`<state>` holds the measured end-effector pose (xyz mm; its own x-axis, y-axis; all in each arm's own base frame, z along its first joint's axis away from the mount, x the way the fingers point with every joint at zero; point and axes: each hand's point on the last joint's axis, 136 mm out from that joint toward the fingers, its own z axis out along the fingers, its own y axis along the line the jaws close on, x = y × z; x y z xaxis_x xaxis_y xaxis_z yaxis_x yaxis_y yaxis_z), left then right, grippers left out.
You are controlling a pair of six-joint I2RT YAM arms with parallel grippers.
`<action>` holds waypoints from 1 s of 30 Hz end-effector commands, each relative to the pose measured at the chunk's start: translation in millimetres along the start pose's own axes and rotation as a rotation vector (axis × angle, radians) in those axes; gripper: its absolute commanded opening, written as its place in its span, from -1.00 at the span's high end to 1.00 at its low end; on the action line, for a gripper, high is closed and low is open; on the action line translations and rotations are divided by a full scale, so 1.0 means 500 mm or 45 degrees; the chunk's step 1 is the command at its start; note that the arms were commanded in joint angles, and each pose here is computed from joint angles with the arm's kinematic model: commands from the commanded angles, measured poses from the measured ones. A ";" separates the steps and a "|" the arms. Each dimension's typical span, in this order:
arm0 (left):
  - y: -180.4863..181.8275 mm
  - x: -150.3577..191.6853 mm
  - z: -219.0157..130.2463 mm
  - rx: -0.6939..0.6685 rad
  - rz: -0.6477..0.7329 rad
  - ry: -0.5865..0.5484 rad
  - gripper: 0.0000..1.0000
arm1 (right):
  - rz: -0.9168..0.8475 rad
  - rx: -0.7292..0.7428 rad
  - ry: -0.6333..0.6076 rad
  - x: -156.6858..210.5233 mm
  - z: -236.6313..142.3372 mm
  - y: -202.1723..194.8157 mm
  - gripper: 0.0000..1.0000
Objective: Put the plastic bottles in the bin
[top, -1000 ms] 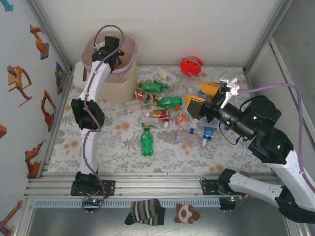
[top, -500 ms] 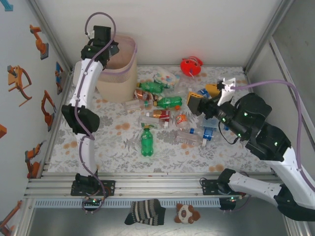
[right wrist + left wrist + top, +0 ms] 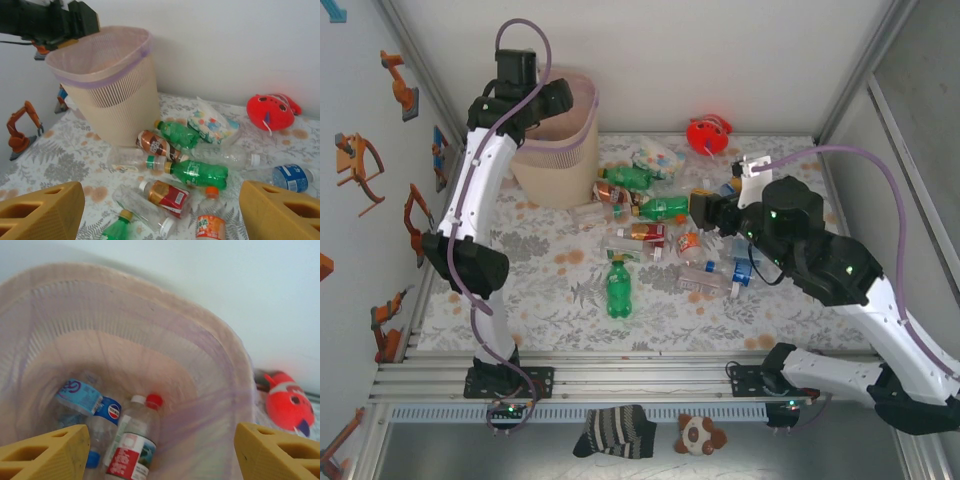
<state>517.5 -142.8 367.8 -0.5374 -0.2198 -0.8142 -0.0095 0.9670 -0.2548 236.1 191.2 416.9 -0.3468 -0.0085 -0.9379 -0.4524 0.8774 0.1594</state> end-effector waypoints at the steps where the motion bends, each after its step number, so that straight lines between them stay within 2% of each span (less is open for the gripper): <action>1: -0.043 0.018 -0.058 0.131 0.106 0.026 -0.48 | 0.009 0.056 0.027 0.004 0.009 -0.013 -0.60; 4: -0.056 0.060 -0.080 0.150 0.198 0.073 -0.46 | 0.001 0.060 0.063 0.017 0.026 -0.012 -0.60; 12: -0.065 0.174 -0.131 0.108 0.266 0.162 -0.44 | 0.000 0.092 0.134 0.051 0.056 -0.020 -0.61; 21: -0.072 0.357 -0.141 0.072 0.146 0.363 -0.46 | 0.067 0.101 0.239 0.100 0.094 -0.043 -0.61; 30: -0.069 0.553 -0.147 0.020 0.150 0.593 -0.51 | 0.107 0.093 0.324 0.151 0.112 -0.055 -0.61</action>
<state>319.2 -225.7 190.4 -0.8474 0.0344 -0.5299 0.1293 0.9812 -0.1432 270.1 193.1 328.0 -0.5626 -0.0690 -0.8239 -0.3613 0.9168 0.1699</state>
